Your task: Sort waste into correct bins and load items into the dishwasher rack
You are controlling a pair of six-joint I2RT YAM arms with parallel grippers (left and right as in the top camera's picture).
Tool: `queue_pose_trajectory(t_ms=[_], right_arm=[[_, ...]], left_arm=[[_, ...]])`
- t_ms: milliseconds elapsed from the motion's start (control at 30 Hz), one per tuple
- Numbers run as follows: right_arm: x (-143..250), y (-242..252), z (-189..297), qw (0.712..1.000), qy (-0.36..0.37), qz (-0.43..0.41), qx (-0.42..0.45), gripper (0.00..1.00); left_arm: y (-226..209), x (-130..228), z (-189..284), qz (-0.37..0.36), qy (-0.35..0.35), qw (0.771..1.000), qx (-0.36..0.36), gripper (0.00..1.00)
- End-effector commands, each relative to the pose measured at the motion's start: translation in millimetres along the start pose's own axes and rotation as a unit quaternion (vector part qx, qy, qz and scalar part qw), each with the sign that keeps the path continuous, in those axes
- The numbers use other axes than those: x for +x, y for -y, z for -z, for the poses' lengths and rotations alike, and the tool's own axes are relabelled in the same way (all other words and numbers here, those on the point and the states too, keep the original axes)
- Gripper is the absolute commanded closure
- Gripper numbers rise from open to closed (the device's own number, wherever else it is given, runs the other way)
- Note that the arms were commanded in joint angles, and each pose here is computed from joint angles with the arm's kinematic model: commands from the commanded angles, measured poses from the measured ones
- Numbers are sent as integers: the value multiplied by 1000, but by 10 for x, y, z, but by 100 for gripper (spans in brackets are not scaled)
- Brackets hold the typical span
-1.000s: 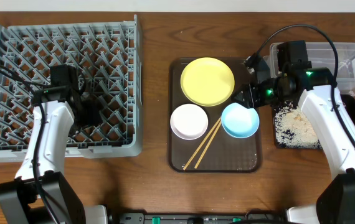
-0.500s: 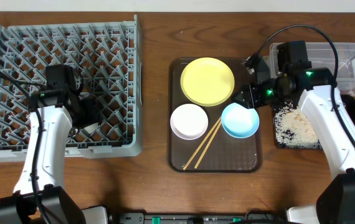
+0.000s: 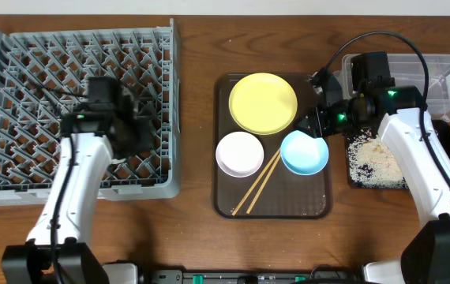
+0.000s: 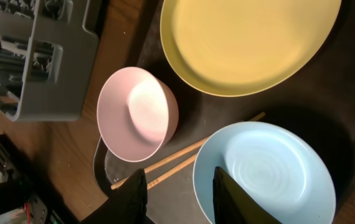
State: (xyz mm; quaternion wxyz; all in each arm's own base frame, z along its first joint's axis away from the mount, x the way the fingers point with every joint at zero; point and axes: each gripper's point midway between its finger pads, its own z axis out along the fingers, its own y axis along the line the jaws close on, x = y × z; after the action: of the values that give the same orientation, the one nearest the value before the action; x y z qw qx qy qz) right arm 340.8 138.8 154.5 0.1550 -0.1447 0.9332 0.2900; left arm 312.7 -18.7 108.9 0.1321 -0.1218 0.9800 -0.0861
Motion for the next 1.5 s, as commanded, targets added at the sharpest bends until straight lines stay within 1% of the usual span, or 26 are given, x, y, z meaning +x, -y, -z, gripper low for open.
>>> queue_pose_trajectory(t_ms=[0, 200, 300, 333, 400, 633, 867, 1033, 1333, 1400, 1467], right_arm=[[-14, -9, 3, 1000, 1, -2, -2, 67], [-14, -8, 3, 1000, 1, -2, -2, 67], [-14, -8, 3, 1000, 1, -2, -2, 67], [-14, -9, 3, 1000, 1, -2, -2, 67], [-14, -8, 3, 1000, 1, -2, -2, 67], [-14, -7, 3, 1000, 1, -2, -2, 67], [-10, -7, 3, 1000, 0, -2, -2, 67], [1, -6, 4, 1000, -2, -4, -2, 67], [8, -7, 4, 1000, -3, -5, -2, 67], [8, -5, 5, 1000, -3, -5, -2, 67], [7, -6, 4, 1000, -3, -5, -2, 66]], left_arm=[[68, 38, 18, -17, -4, 1000, -6, 55], [80, 117, -25, -4, -17, 1000, -14, 57], [108, 225, -72, -7, -38, 999, -13, 63], [115, 270, -90, -6, -46, 999, -14, 69], [128, 387, -136, -11, -65, 998, -19, 72], [246, 765, -215, -47, -118, 991, -28, 72], [333, 984, -228, -71, -146, 986, -34, 72], [330, 1096, -199, -76, -166, 982, -42, 72], [324, 1120, -190, -77, -171, 981, -44, 71], [326, 1116, -192, -77, -170, 981, -44, 61], [333, 1102, -197, -78, -167, 982, -43, 53]])
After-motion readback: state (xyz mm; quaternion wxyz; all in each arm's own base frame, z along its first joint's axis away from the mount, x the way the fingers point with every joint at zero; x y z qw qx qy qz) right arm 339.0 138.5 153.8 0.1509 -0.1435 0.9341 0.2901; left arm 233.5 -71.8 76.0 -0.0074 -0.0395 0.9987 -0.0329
